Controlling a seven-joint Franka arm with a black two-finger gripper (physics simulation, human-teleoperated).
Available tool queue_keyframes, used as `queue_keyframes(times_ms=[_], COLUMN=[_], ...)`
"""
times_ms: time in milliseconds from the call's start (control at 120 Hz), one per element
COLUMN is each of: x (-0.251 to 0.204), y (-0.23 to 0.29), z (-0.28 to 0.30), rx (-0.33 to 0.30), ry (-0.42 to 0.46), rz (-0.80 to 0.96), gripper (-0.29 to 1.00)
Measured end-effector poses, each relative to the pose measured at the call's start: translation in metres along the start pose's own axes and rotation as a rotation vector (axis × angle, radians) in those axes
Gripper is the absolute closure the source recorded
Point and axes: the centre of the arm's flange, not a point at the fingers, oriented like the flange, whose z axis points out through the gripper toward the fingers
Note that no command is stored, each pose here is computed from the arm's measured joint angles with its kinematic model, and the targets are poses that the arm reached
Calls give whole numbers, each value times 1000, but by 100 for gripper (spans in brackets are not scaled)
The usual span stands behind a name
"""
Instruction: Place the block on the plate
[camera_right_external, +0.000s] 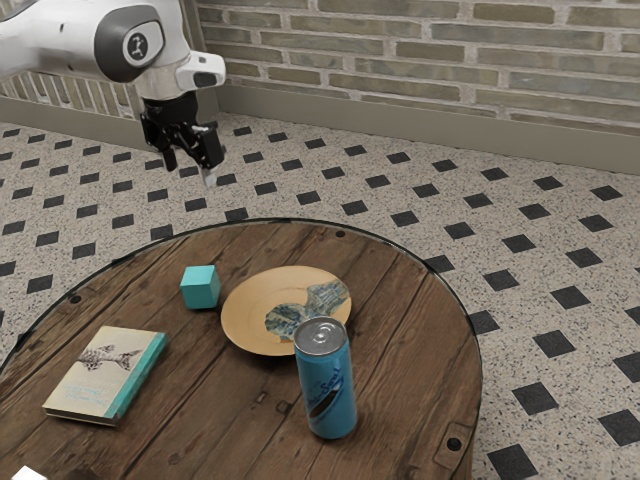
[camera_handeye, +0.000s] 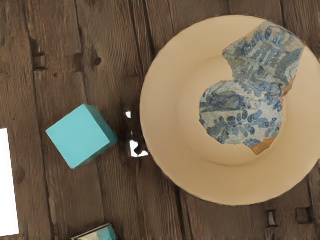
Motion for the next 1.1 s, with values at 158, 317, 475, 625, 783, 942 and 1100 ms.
queue_keyframes(times_ms=[158, 317, 475, 625, 783, 942, 1100], x=[-1, -18, -18, 6, 32, 39, 40], y=[0, 1, -31, -55, -78, -102, -113], z=[1, 37, 81, 136, 192, 234, 268], rx=[-1, -26, -13, 10, 7, 10, -10], ry=[-7, -97, -149, -161, -157, -146, -150], rz=[10, 17, 67, 204, 401, 573, 681], gripper=[0, 0, 0, 0, 0, 0, 0])
